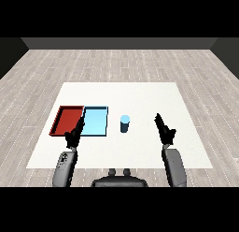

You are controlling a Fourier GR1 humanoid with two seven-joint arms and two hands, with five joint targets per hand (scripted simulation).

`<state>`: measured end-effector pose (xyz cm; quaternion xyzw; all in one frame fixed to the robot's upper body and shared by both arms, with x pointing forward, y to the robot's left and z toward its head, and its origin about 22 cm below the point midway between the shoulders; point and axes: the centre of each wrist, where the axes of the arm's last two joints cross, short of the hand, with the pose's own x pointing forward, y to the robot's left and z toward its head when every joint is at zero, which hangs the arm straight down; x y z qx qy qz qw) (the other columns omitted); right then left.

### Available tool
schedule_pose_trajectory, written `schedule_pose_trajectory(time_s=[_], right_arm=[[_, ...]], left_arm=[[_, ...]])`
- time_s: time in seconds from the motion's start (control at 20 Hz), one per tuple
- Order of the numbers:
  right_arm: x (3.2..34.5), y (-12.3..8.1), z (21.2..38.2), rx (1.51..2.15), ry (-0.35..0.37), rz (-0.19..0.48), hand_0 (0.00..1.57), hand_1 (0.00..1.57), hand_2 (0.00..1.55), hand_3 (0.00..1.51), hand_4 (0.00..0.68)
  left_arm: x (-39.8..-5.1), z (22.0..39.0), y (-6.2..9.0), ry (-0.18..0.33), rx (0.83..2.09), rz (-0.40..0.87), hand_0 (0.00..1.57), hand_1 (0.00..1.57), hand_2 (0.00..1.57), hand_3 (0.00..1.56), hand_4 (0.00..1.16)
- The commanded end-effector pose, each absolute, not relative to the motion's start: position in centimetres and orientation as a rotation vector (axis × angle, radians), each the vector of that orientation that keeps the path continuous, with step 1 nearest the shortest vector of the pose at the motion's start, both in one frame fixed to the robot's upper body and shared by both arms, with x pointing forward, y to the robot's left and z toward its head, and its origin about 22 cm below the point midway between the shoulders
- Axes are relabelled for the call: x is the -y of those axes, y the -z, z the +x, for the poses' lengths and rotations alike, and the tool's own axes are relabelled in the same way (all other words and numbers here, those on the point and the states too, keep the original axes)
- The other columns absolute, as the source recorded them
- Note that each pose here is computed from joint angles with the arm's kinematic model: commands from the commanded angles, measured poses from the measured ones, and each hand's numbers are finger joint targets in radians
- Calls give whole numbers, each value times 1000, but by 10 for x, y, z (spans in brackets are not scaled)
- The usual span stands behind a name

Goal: Pick the blue can and put it in the blue box

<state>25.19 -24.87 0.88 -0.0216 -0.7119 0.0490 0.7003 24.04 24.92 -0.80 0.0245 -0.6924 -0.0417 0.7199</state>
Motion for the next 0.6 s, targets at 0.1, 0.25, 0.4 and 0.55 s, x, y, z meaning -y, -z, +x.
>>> schedule_pose_trajectory(time_s=[0.1, 0.25, 0.4, 0.55], right_arm=[[261, -7, 233, 1556, -128, -74, 0, 0, 0, 0, 0], [266, -8, 218, 1550, -125, -75, 0, 0, 0, 0, 0], [239, -22, 228, 1789, -13, 223, 0, 0, 0, 0, 0], [269, -9, 205, 1801, -21, 239, 0, 0, 0, 0, 0]], left_arm=[[-249, 239, 2, 76, 1560, 87, 0, 0, 0, 0, 0], [-239, 236, -11, 71, 1580, 74, 0, 0, 0, 0, 0], [-240, 242, -21, 48, 1905, 17, 0, 0, 0, 0, 0], [-244, 240, -13, 62, 1932, -7, 0, 0, 0, 0, 0]])
